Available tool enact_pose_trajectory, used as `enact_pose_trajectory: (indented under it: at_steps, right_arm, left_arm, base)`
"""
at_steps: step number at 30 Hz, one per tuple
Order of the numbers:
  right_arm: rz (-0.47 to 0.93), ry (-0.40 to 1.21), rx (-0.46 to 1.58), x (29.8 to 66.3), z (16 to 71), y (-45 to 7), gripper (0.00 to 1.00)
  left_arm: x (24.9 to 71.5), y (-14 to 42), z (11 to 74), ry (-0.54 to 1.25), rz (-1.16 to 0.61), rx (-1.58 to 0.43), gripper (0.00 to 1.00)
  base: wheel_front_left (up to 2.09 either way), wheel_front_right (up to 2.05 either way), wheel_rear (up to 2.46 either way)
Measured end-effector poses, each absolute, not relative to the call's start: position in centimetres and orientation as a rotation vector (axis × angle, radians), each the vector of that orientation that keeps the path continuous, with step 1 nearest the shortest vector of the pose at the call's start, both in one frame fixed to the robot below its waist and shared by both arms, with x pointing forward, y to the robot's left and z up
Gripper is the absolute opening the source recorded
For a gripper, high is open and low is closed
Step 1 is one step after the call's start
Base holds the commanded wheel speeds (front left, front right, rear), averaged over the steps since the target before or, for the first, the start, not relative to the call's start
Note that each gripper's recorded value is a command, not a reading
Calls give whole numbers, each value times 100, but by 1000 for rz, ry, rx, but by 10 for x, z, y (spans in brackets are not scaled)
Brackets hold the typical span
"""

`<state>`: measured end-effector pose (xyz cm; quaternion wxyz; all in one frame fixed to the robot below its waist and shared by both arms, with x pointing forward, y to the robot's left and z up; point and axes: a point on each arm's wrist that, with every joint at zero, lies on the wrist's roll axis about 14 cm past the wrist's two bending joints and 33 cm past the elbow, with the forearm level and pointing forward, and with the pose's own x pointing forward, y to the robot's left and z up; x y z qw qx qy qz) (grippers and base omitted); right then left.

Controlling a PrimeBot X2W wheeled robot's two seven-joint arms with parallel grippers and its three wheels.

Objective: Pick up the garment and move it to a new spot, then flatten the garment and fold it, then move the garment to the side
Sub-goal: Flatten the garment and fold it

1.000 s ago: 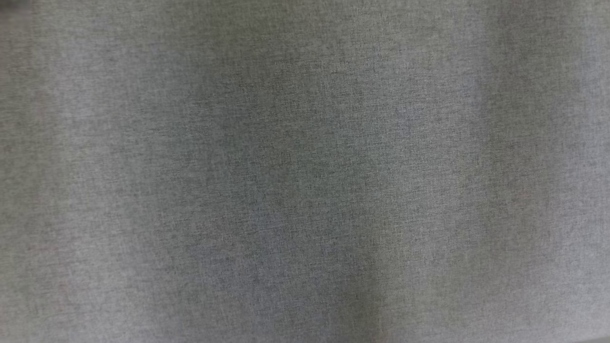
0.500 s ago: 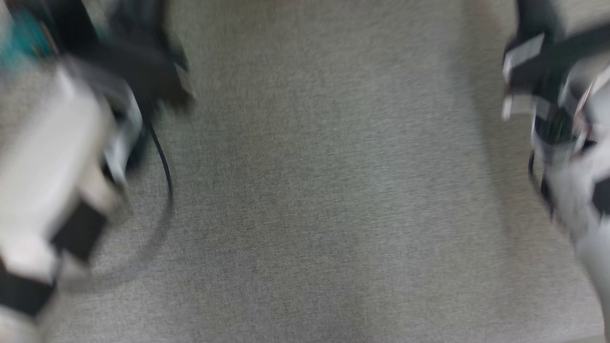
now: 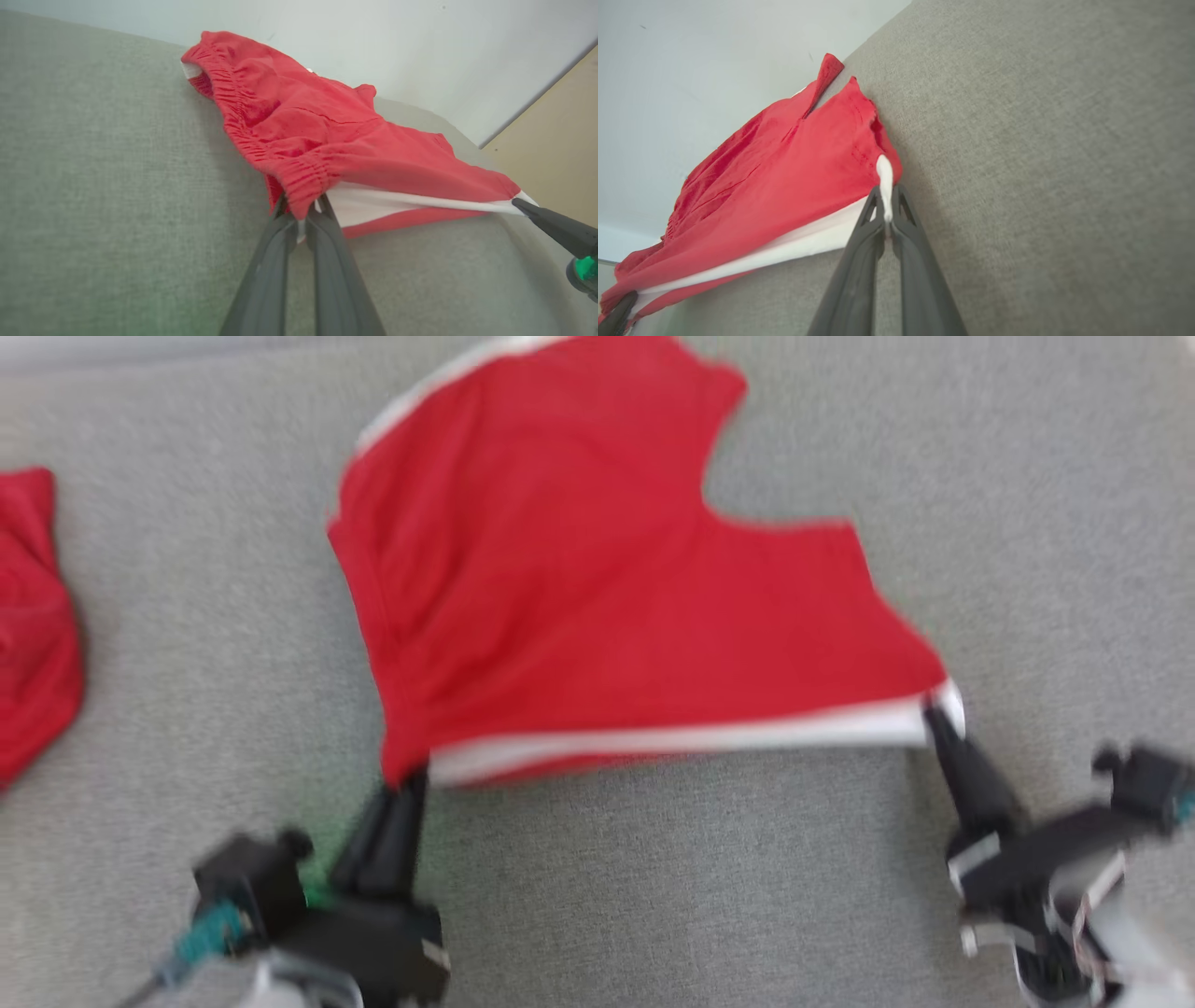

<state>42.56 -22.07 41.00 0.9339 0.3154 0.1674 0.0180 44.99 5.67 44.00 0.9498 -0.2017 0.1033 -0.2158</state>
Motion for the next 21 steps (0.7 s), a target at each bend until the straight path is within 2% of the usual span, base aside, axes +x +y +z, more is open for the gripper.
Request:
enact_pose_trajectory:
  at_steps: [5,13,16,21]
  right_arm:
    - [-15,392,681,375,398,-226,0]
    - [-42,447,722,325,395,-220,0]
    - [-46,438,752,319,401,-215,0]
    - [-33,365,766,339,422,-216,0]
  left_arm:
    - [409,62,430,269,-421,-430,0]
    - [372,69,432,280,-402,-423,0]
    - [366,68,437,263,-413,-421,0]
    - [372,63,460,178,-438,-412,0]
  base:
    - [0,0,0]
    - [0,0,0]
    - [0,0,0]
    - [0,0,0]
